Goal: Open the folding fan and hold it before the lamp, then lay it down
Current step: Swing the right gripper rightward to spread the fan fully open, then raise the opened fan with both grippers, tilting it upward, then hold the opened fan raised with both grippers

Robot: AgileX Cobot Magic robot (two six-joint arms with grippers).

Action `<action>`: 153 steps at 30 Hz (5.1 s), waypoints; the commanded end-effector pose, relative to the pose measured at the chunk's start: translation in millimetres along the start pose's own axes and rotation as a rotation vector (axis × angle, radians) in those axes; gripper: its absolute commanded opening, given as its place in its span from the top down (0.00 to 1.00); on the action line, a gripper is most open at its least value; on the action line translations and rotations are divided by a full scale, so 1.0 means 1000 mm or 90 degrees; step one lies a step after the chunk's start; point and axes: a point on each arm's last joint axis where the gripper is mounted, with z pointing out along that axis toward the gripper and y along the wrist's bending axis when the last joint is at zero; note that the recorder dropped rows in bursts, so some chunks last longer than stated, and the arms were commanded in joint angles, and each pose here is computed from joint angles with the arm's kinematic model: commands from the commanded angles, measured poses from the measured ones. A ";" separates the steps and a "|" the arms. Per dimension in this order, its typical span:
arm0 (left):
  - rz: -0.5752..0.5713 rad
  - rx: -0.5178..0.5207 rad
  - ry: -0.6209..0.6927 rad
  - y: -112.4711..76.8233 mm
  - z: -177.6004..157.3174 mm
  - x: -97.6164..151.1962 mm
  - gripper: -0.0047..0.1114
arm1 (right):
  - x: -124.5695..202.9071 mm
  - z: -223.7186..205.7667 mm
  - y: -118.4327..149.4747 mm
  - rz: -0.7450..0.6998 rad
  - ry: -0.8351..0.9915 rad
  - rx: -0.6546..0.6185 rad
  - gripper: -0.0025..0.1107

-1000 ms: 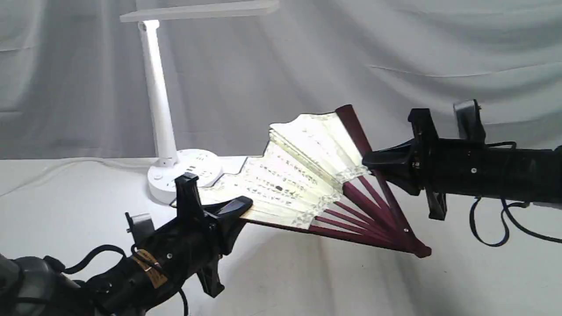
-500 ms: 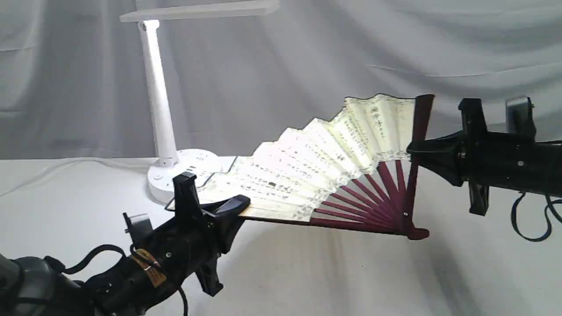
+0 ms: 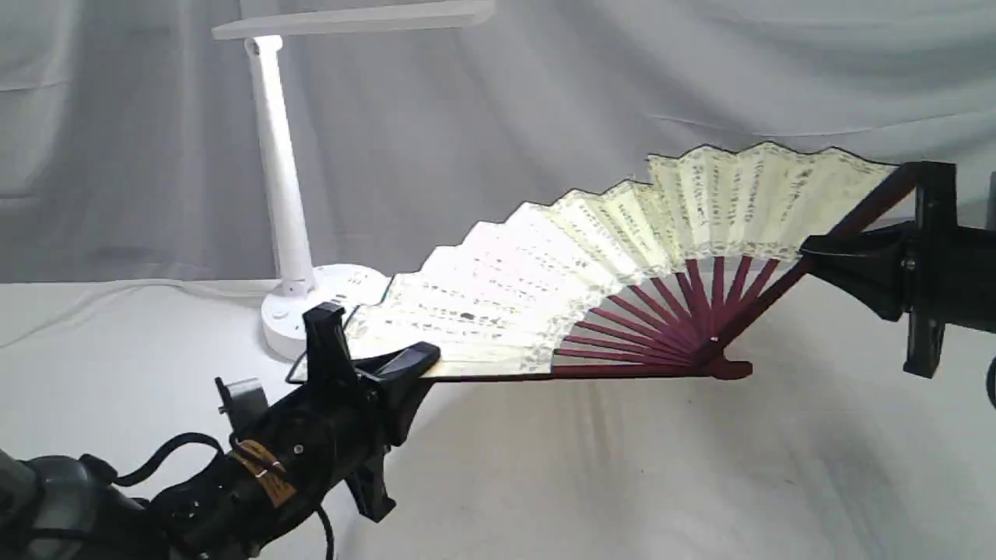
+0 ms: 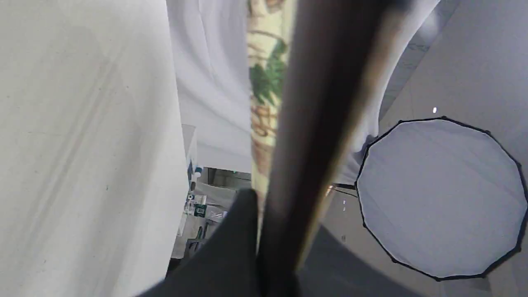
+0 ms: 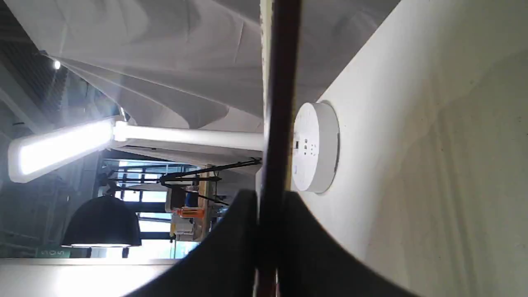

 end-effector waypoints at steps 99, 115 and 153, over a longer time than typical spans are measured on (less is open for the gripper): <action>-0.152 0.280 -0.415 -0.104 -0.077 -0.031 0.96 | 0.035 0.095 0.094 -0.007 0.128 -0.085 0.98; -0.148 0.315 -0.405 -0.122 -0.083 -0.026 0.96 | 0.036 0.095 0.095 -0.004 0.133 -0.088 0.98; -0.135 0.344 -0.428 -0.138 -0.093 -0.024 0.96 | 0.034 0.095 0.093 -0.005 0.118 -0.077 0.98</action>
